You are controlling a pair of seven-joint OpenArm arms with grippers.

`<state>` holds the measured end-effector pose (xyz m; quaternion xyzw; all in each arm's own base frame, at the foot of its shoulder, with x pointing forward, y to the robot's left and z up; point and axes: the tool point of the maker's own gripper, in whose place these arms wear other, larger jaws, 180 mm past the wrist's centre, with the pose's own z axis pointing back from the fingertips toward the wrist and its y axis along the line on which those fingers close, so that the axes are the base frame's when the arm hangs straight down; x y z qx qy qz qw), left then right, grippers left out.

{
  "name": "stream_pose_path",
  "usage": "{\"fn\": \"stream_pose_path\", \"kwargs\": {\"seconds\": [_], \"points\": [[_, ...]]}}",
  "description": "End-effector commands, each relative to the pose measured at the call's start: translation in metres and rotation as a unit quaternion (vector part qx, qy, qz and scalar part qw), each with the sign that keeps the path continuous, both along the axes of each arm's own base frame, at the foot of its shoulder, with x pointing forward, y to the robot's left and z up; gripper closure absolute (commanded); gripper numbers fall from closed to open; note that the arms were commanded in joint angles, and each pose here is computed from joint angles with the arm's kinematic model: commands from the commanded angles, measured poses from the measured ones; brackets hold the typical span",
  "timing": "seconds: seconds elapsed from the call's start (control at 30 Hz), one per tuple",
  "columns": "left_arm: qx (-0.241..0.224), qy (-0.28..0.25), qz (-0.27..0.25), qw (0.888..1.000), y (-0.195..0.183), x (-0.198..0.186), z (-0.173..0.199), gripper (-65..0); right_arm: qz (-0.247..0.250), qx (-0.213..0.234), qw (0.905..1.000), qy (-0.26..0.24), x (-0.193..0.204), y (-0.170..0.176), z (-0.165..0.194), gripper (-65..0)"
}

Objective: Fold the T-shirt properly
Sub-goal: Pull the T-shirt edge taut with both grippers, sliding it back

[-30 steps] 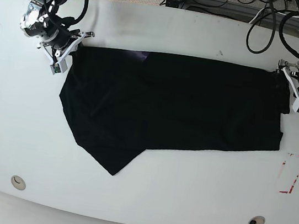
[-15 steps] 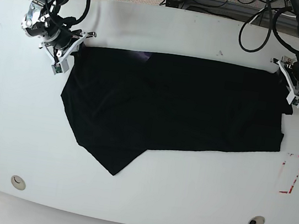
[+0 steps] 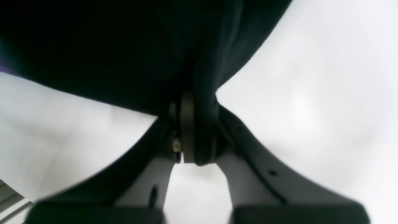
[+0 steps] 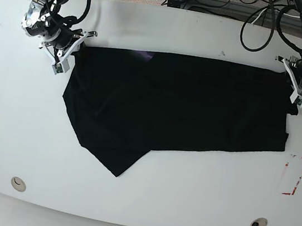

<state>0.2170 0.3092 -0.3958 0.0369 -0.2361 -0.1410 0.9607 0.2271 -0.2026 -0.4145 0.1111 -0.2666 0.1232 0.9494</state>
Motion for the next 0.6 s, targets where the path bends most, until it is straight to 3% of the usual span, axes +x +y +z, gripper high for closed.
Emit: {"fn": "stream_pose_path", "kwargs": {"seconds": [0.0, 0.27, 0.57], "points": [[0.026, -0.019, -0.008, 0.999, 0.011, 0.008, 0.017, -11.0, 0.009, -0.01, 0.9997, -0.022, 0.003, -0.003, 0.013, 0.0], [0.048, -0.001, -0.015, 0.999, 0.025, -0.004, 0.018, -10.8, 0.011, -0.017, 0.9998, -0.002, -0.016, -0.004, 0.006, 0.0], [0.073, 0.023, -0.027, 0.997, 0.037, -0.025, 0.02, -10.8, 0.004, -0.043, 0.9988, 0.02, -0.044, -0.028, 0.005, 0.0]]}}
